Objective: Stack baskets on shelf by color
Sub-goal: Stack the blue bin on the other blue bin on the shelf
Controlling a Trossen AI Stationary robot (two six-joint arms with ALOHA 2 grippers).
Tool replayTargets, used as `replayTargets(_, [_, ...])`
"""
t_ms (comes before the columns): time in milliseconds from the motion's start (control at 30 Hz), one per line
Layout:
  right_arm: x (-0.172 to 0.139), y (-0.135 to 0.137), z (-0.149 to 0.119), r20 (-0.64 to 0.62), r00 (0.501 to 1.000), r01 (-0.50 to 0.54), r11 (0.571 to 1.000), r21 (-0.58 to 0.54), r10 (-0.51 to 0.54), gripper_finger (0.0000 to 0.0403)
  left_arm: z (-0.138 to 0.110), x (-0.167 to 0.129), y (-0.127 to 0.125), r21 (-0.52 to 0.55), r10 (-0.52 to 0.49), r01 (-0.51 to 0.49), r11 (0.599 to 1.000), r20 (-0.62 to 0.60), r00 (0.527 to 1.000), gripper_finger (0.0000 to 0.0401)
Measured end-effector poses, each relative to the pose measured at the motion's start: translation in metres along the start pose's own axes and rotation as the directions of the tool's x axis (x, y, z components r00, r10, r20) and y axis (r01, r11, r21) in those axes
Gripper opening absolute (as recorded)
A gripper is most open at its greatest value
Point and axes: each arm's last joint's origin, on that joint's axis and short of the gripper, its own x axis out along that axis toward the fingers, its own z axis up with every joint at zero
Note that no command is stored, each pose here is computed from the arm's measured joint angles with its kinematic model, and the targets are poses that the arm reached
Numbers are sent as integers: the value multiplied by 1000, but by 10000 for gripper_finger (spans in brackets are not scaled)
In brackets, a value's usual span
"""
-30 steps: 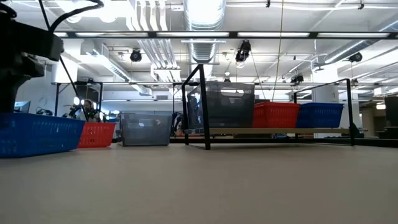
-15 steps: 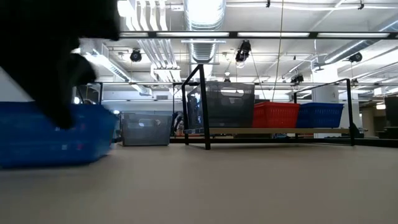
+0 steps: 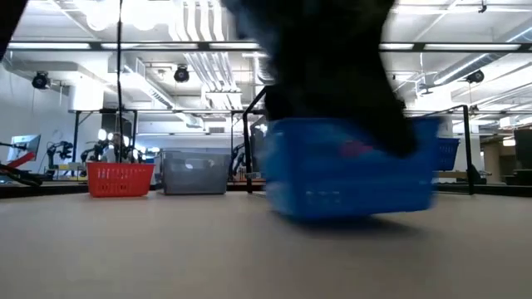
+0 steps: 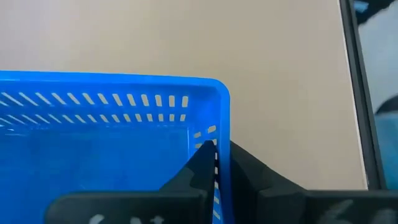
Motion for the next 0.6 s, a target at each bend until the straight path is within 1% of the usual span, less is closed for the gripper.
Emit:
replayTargets(167, [6, 2, -6, -43, 999, 8, 1000, -18, -9, 54, 27, 15, 7, 59, 0, -3, 998, 57, 998, 8])
replayTargets(267, [10, 3, -10, -52, 998, 21, 999, -33, -23, 54, 37, 18, 12, 49, -8, 3, 999, 102, 995, 10])
replayTargets(333, [13, 3, -12, -55, 998, 30, 998, -53, -33, 54, 42, 19, 18, 39, -16, 11, 999, 134, 991, 19])
replayTargets(433, [19, 6, -16, -57, 998, 34, 993, -111, -41, 54, 44, 22, 25, 29, -35, 31, 999, 151, 988, 47])
replayTargets(600, [35, 13, -21, -49, 998, 32, 984, -174, -42, 54, 50, 21, 29, 24, -80, 77, 997, 168, 983, 116])
